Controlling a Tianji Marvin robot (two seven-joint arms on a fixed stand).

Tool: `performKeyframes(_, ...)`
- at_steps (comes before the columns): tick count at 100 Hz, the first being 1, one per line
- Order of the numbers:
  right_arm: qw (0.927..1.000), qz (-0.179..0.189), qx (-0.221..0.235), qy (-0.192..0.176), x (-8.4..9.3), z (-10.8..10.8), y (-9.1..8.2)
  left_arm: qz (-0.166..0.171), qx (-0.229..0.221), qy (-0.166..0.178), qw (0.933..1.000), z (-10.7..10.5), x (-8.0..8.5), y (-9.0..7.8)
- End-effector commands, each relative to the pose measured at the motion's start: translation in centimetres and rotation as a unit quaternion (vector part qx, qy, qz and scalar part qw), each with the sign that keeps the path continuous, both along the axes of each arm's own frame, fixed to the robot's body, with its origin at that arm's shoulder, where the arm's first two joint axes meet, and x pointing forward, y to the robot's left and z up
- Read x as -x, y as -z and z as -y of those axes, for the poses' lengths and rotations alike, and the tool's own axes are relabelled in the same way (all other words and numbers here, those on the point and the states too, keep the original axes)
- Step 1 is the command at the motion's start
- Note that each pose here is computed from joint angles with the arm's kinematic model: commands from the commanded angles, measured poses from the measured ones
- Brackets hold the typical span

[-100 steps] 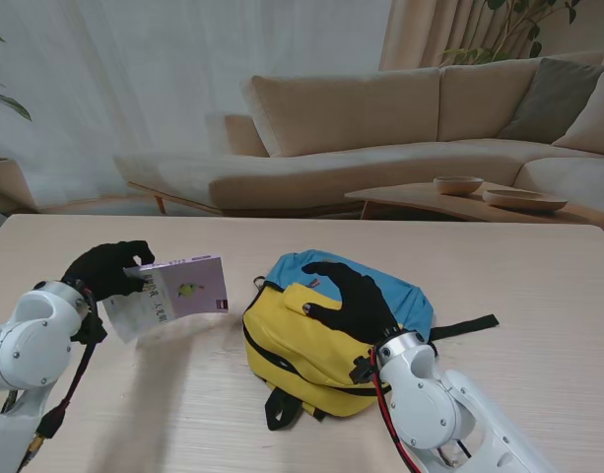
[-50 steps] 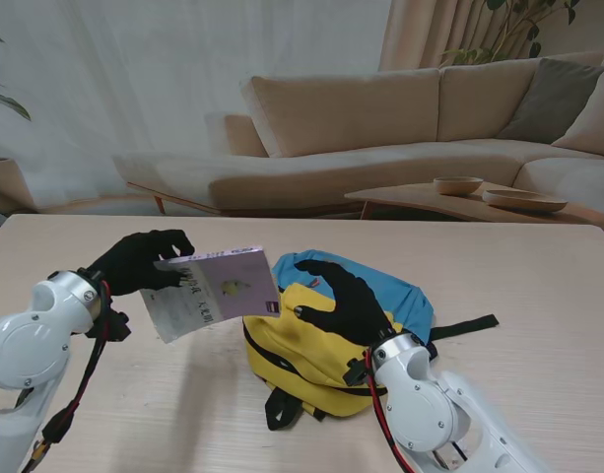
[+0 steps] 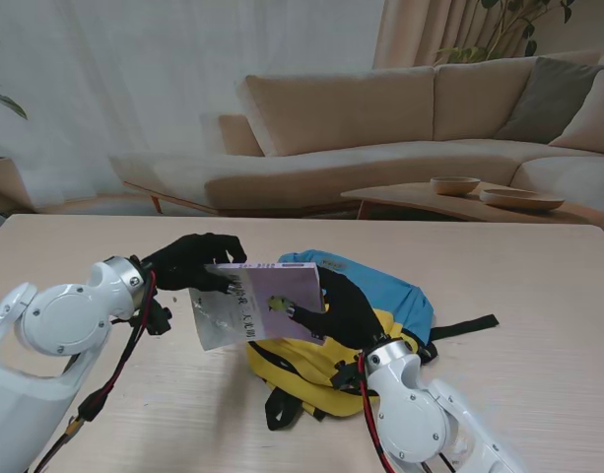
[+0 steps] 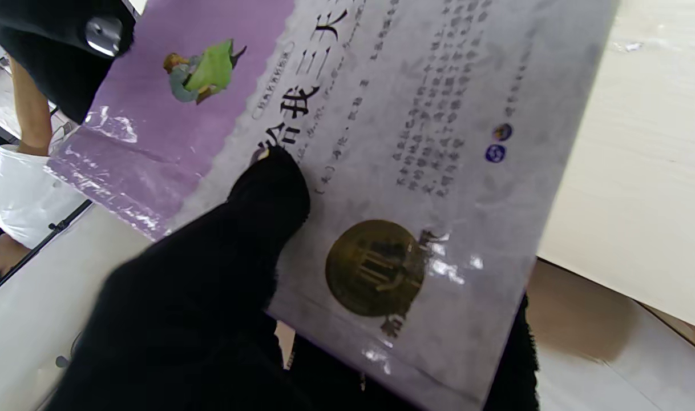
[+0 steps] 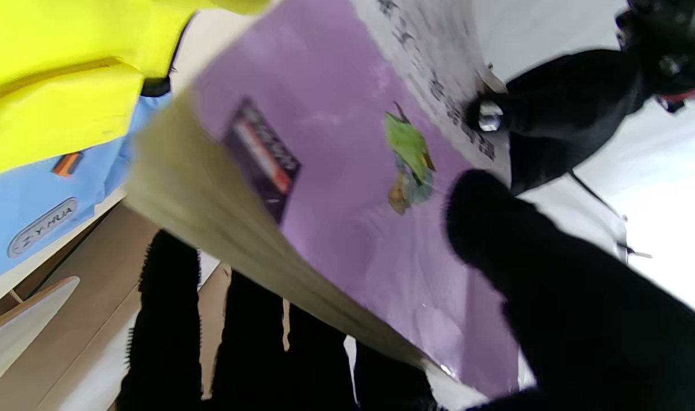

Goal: Pack books into the school bag then zip close the school bag

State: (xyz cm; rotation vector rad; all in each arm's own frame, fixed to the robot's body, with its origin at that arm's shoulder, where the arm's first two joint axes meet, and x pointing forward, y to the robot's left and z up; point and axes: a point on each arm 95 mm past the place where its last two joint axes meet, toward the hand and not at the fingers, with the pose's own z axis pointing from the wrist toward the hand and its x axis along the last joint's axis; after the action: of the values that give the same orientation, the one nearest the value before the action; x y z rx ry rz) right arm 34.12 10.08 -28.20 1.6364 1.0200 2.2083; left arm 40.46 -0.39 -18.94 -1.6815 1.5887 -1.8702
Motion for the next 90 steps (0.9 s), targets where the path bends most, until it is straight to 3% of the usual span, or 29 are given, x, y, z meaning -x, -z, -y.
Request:
performKeyframes(1,0.9995,-0.011,-0.028,-0.014,0.5,-1.0,0.2,-0.007,-0.001,0.013,0.9999,0.6,0.1,-0.1)
performKeyframes(22,0.9926,-0.064,-0.096,-0.036,0.9,-1.0,-0.1,-0.008,0.002,0.019,0.9998,0.9,-0.1,-0.1)
performKeyframes(50,0.9907,-0.070,-0.115,-0.021,0.7,-0.5,-0.4,-0.001,0.004,0.006,1.0000,-0.1,0.8,0.0)
performKeyframes(68,0.9900,-0.066,-0.124,-0.005,0.2,0.3,-0.7,0.005,0.018,-0.021,0.9996,-1.4,1.5,0.2)
performKeyframes(90,0.9890,-0.055,-0.136,0.019,-0.7,1.4,-1.0,0.008,0.047,-0.078,0.9958,-3.8,2.4,0.9)
